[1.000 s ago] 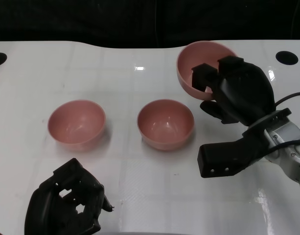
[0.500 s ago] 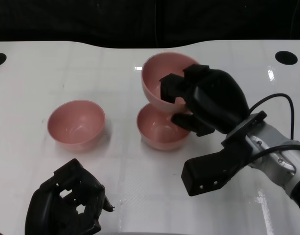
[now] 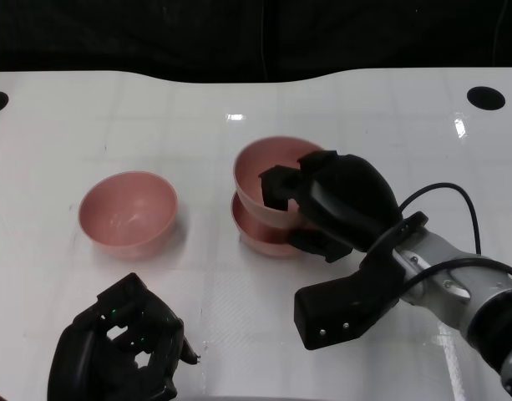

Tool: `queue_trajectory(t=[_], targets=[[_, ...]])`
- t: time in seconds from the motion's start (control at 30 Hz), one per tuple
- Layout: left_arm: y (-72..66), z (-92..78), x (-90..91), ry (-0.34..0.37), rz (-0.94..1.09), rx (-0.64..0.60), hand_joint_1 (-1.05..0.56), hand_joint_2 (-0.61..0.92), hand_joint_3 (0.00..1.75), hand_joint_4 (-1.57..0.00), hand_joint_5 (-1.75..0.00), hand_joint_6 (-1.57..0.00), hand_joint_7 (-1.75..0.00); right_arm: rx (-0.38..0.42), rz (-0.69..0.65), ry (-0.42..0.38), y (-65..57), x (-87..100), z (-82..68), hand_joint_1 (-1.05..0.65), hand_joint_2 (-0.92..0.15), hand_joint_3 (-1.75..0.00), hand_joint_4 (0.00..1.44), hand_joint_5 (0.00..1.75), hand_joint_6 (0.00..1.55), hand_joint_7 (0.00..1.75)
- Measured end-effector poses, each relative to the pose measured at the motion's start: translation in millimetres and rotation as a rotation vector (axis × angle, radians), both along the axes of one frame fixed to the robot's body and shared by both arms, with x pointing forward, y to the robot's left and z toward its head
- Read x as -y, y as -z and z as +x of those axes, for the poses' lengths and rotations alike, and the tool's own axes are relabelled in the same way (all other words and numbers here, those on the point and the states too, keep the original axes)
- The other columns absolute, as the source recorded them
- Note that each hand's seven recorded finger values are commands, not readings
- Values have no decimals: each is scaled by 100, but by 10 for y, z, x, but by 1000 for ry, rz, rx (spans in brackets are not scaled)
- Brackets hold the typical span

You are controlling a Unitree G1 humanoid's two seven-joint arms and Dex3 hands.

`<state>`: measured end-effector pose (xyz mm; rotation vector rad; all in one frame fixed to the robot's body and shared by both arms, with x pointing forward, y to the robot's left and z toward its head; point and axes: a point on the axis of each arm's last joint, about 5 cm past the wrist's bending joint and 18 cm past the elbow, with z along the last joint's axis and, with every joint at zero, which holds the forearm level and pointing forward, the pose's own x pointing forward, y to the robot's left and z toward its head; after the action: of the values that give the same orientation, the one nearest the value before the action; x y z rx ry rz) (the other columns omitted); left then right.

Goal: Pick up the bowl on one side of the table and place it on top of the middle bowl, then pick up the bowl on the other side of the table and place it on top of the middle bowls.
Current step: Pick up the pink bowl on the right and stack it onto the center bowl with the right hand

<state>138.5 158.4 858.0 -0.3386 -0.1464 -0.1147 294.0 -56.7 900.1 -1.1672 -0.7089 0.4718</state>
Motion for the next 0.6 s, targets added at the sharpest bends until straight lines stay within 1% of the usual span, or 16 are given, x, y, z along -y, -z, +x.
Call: queue_trajectory(t=[0.03, 0.07, 0.1, 0.13, 0.17, 0.2, 0.23, 0.27, 0.33, 0.47, 0.5, 0.57, 0.6], targets=[[0, 0, 2, 0, -1, 0, -15, 55, 104, -77, -168, -75, -150, -13, -14, 4, 33, -6, -3, -18, -51, -87, 85, 175, 72, 156], [-1, 0, 4, 0, -1, 1, -15, 56, 104, -77, -168, -75, -150, -22, -22, 9, 59, -11, -6, -18, -54, -82, 84, 175, 79, 134], [-1, 0, 4, 0, -1, 1, -15, 56, 103, -77, -168, -75, -150, -29, -27, 12, 77, -19, -7, -20, -58, -74, 83, 160, 86, 101], [-1, -1, 4, -1, -1, 2, -15, 56, 103, -77, -168, -75, -150, -35, -37, 13, 84, -31, -4, -26, -71, -56, 81, 117, 90, 56], [-2, 0, 6, 0, -2, 3, -15, 56, 103, -77, -168, -75, -150, -43, -55, 14, 83, -41, 4, -31, -80, -43, 75, 92, 89, 32], [-2, 0, 8, -1, -3, 3, -14, 56, 103, -78, -167, -75, -149, -56, -83, 18, 75, -46, 16, -40, -86, -36, 65, 61, 78, 16], [-3, -1, 9, -2, -3, 3, -14, 56, 104, -78, -166, -76, -148, -75, -121, 23, 64, -54, 29, -50, -90, -33, 57, 34, 67, 7], [-5, 0, 10, -2, -4, 4, -14, 56, 104, -79, -166, -76, -148, -95, -158, 27, 58, -60, 38, -55, -91, -33, 52, 24, 60, 3], [-6, -1, 12, -4, -4, 4, -14, 56, 104, -79, -165, -76, -147, -125, -197, 35, 59, -74, 40, -64, -92, -37, 44, 13, 49, 1], [-7, 0, 13, -10, -2, 2, -14, 55, 104, -80, -164, -77, -146, -142, -215, 34, 57, -99, 35, -67, -92, -38, 42, 10, 46, 0], [-7, 0, 13, -10, -1, 2, -13, 56, 104, -80, -164, -77, -146, -141, -215, 34, 53, -104, 36, -71, -92, -41, 33, 5, 37, 0], [-8, 0, 14, -10, -1, 3, -13, 56, 104, -81, -164, -78, -145, -153, -190, 25, 23, -122, 37, -72, -92, -47, 23, 1, 27, 0], [-8, 2, 16, -9, -2, 4, -13, 56, 104, -81, -164, -78, -144, -167, -167, 16, 6, -130, 34, -72, -92, -48, 21, 1, 25, 0]])
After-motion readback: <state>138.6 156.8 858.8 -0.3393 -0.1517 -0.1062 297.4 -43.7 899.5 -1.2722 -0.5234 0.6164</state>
